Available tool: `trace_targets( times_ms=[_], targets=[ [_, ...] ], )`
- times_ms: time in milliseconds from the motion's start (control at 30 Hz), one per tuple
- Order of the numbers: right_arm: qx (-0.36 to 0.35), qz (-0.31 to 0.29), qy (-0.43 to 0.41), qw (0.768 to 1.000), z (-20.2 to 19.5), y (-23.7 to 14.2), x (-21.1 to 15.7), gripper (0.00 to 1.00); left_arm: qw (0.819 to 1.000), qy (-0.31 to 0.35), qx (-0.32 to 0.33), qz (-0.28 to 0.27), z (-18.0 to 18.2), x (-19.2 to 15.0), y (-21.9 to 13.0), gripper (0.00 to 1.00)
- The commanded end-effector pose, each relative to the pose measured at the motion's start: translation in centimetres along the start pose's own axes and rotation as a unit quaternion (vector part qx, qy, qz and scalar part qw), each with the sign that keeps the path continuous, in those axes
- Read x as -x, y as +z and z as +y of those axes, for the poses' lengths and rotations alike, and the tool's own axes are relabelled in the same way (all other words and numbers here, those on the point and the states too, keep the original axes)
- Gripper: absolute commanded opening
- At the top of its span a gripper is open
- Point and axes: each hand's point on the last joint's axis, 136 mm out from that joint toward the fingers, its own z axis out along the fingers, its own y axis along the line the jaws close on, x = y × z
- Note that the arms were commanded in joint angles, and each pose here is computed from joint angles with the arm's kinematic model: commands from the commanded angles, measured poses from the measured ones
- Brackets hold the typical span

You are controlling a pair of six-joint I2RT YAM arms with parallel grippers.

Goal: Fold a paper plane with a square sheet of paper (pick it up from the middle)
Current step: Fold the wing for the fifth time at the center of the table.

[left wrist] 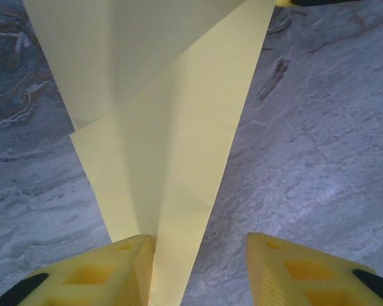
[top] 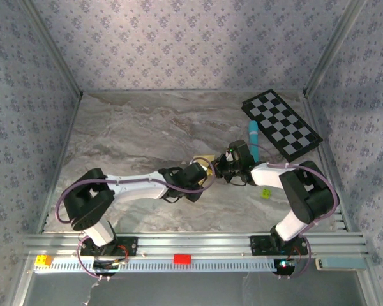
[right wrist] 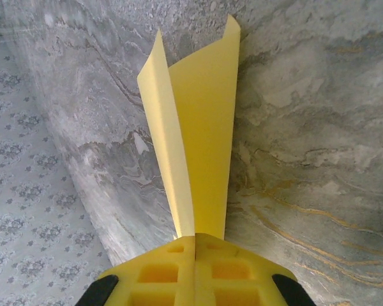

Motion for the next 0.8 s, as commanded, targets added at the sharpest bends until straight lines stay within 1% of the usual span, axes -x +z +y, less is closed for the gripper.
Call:
trace_targets(
  times_ms=[0, 133, 467, 767],
  targets=[
    [0.006, -0.005, 0.002, 1.000, 0.39, -0.32, -0.15, 0.00, 0.999, 0.028, 0.041, -0.010, 0.37, 0.53, 0.07, 0.42],
    [0.008, -0.004, 0.002, 1.000, 0.48, -0.33, -0.18, 0.00, 0.997, 0.042, 0.059, -0.008, 0.37, 0.41, 0.43, 0.41],
    [0.007, -0.004, 0.004, 1.000, 0.37, -0.38, -0.25, 0.00, 0.995, 0.061, 0.078, -0.007, 0.33, 0.55, 0.84, 0.27],
    [0.005, -0.003, 0.006, 1.000, 0.18, -0.41, -0.27, 0.00, 0.993, 0.070, 0.096, -0.003, 0.71, 0.32, 0.96, 0.20]
  ],
)
